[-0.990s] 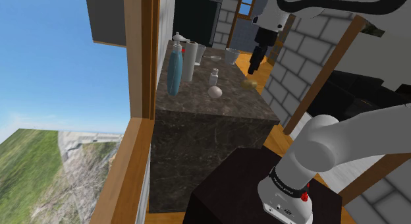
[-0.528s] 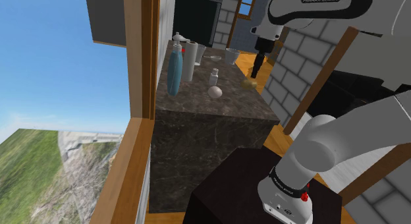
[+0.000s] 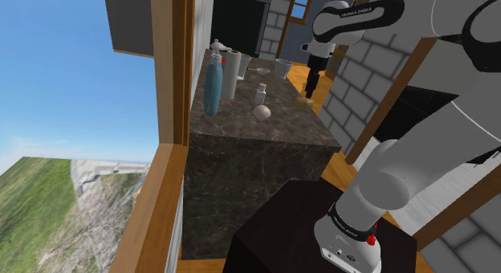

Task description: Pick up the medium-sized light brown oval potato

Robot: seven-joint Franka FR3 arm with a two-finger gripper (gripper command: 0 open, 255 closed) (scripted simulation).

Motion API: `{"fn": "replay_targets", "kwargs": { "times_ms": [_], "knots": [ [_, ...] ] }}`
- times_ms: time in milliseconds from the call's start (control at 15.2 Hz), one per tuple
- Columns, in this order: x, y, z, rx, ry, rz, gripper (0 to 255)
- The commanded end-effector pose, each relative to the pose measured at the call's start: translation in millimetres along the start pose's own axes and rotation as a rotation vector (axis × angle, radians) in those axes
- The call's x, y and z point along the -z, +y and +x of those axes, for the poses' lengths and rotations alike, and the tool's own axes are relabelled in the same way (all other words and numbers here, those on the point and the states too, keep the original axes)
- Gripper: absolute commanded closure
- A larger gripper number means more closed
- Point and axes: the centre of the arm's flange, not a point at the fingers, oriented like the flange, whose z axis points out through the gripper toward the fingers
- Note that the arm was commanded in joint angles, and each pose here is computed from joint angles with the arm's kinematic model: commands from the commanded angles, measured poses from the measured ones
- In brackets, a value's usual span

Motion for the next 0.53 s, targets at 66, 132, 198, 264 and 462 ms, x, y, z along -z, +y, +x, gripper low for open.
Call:
{"fn": "replay_targets", "kwargs": {
  "times_ms": [66, 132, 198, 264, 462],
  "knots": [
    [-15, 35, 1, 0.057, -0.016, -0.004, 0],
    [-20, 47, 1, 0.074, -0.022, -0.005, 0],
    [-24, 59, 2, 0.092, -0.027, -0.006, 0],
    [-29, 71, 4, 0.11, -0.032, -0.008, 0],
    [-44, 107, 8, 0.163, -0.048, -0.011, 0]
  ]
}}
